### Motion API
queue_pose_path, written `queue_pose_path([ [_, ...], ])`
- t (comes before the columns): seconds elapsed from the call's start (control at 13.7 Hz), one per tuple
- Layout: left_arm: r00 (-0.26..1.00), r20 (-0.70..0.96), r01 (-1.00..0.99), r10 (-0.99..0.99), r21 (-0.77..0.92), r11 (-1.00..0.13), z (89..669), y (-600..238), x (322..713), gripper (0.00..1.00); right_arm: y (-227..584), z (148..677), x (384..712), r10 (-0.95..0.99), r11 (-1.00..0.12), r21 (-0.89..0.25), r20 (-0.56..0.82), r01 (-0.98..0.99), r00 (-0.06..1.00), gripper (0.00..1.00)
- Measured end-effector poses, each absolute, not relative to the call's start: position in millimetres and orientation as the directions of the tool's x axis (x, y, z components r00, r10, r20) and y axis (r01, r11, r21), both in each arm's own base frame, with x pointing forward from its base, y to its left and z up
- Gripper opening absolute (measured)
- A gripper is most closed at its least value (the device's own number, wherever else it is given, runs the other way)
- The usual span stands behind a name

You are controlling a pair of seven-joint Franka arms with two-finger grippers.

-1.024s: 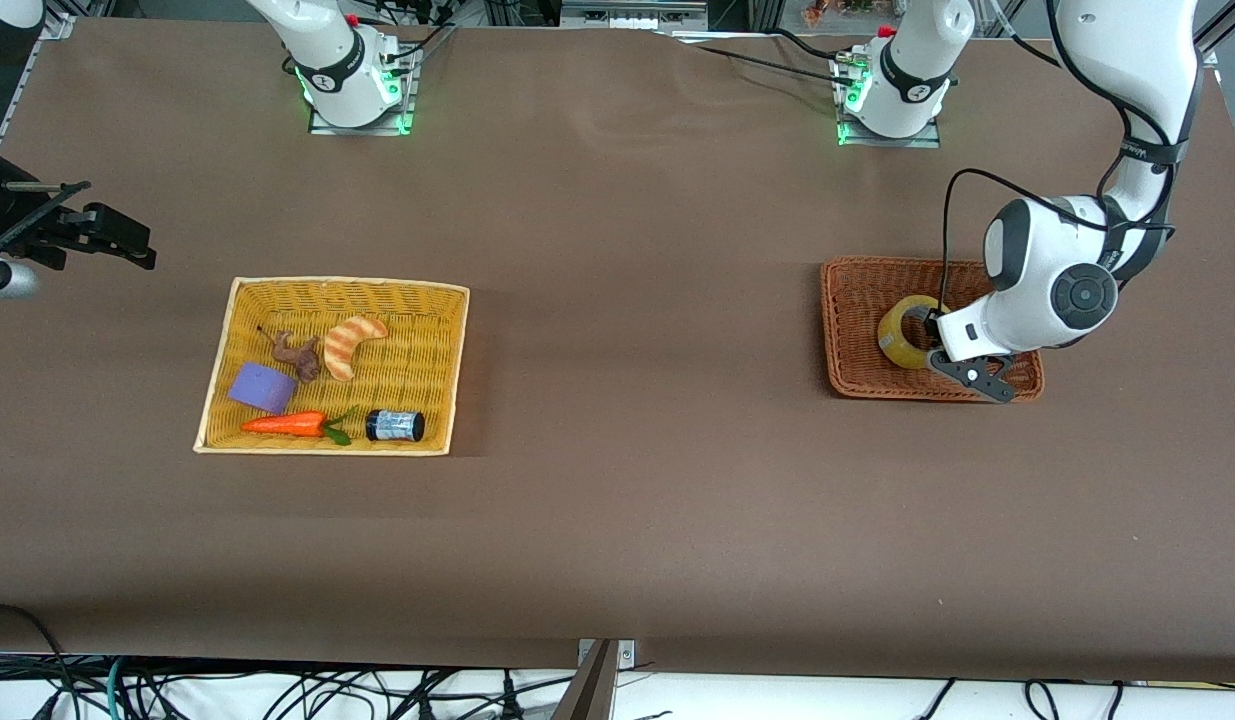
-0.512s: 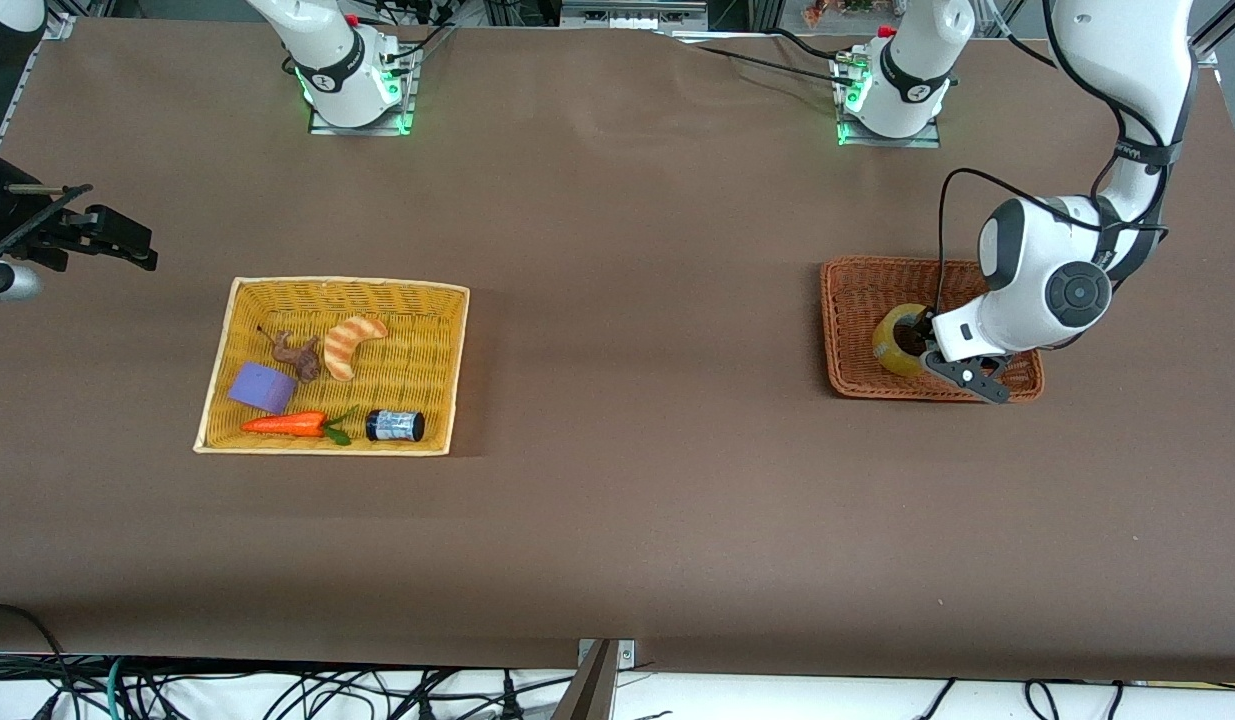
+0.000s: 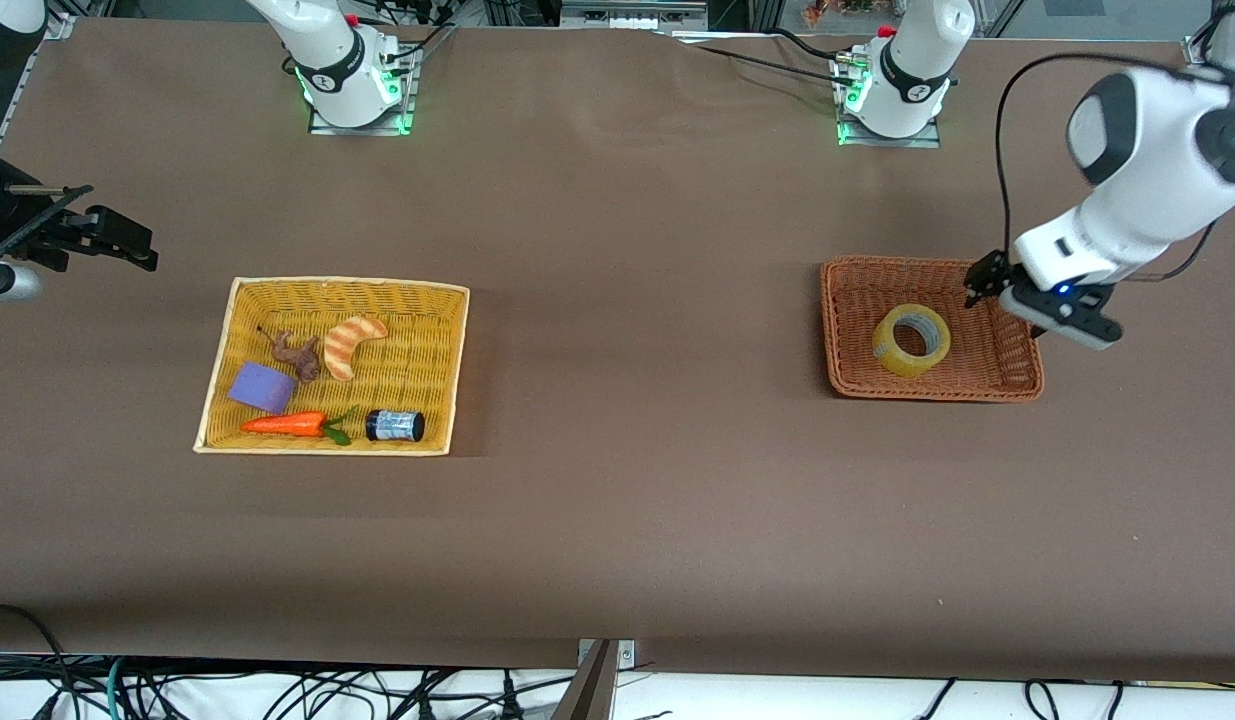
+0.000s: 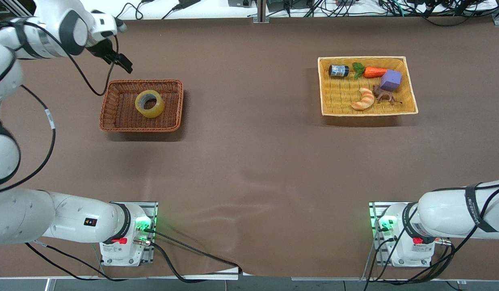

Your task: Transfer tape with both arms

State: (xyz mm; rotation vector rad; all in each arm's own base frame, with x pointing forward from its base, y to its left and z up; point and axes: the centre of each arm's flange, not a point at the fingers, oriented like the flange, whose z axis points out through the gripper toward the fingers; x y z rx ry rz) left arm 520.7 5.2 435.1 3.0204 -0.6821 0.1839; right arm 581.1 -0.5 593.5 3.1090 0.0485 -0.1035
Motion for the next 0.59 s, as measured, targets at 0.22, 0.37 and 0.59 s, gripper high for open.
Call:
queue_pose_path([
  [0.22,0.906,0.125,-0.414,-0.404,0.06,-0.908,513.3,-4.4,515.7,1.0,-0.5,593.6,581.1,0.03,-0.999,0.029,-0.067,0.032,0.997,1.0],
  [0.37,0.936,0.062,-0.35,-0.346,0.082,-0.933,575.1,-29.2,518.1,1.0,-0.4,593.6,581.1,0.03,-0.999,0.029,-0.067,0.032,0.997,1.0],
  [0.59,0.975,0.017,-0.222,-0.222,0.045,-0.974,625.1,-71.0,529.8,1.0,-0.4,593.5,581.1,0.03,-0.999,0.029,-0.067,0.032,0.997,1.0],
])
